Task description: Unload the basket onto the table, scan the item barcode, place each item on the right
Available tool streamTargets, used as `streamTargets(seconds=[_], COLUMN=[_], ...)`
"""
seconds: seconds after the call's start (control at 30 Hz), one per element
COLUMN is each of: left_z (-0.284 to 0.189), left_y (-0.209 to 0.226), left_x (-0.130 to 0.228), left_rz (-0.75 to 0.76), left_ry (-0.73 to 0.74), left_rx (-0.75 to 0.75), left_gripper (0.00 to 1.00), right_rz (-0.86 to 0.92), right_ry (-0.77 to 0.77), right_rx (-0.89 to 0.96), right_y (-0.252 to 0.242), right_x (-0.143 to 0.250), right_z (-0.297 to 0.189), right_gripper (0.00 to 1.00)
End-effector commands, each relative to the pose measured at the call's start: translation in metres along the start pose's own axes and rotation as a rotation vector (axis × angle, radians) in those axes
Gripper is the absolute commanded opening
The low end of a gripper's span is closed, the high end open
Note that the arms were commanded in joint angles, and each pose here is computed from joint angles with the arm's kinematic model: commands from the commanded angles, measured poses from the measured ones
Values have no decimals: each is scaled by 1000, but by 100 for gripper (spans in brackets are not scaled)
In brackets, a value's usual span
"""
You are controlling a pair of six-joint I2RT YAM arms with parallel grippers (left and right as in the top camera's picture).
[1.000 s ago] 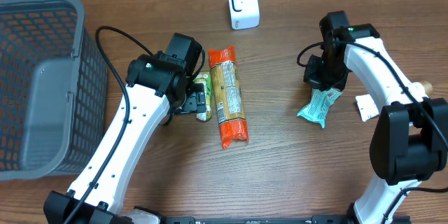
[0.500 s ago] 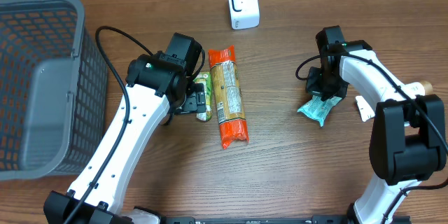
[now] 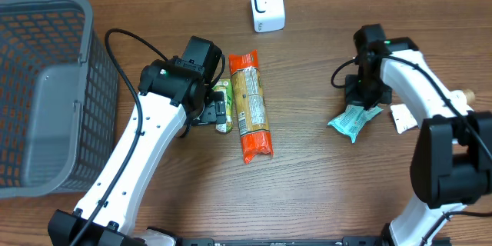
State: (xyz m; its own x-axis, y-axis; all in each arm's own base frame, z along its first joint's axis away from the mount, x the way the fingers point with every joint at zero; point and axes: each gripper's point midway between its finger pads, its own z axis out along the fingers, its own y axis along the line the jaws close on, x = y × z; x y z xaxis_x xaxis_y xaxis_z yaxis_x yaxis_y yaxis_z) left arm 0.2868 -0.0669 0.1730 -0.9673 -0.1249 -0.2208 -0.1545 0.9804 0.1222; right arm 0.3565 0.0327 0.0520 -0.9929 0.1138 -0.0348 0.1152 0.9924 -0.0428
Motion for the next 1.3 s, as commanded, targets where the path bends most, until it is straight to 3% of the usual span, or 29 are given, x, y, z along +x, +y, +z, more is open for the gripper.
streamTargets(seconds=[0.0, 0.23, 0.67, 0.7, 0.73, 0.8, 0.87, 0.97, 1.13, 1.27], left_z=[2, 2, 2, 2, 2, 2, 2, 2, 2, 2], left_y=[2, 2, 2, 2, 2, 2, 2, 2, 2, 2], left_x=[-1, -1, -1, -1, -1, -1, -1, -1, -1, -1], left_rz=[-20, -20, -20, -20, -20, -20, -20, -20, -20, -20], left_ry=[-2, -2, -2, -2, -2, -2, -2, -2, -2, -2], left_rx=[-14, -14, -14, -14, -14, -14, -14, -14, -14, -14], left_gripper=[99, 99, 100, 100, 100, 100, 99, 99, 99, 100], right_rz=[-90, -187, -197, -197, -197, -198, -198, -194, -194, -72], right_ry=[-54, -51, -39, -39, -36, -25, -12, -1, -5, -20], right_rx=[-30, -26, -22, -24, -25, -24, -23, -24, -120, -199], right_y=[-3, -6, -12, -12, -12, -12, -13, -13, 4, 19], right_x=[-9, -2, 14, 15, 16, 20, 23, 25, 22, 4], right_z=[-11, 11, 43, 45, 46, 48, 48, 48, 41, 9], right_gripper=[4, 4, 4, 9, 20, 60, 77, 83, 84, 84])
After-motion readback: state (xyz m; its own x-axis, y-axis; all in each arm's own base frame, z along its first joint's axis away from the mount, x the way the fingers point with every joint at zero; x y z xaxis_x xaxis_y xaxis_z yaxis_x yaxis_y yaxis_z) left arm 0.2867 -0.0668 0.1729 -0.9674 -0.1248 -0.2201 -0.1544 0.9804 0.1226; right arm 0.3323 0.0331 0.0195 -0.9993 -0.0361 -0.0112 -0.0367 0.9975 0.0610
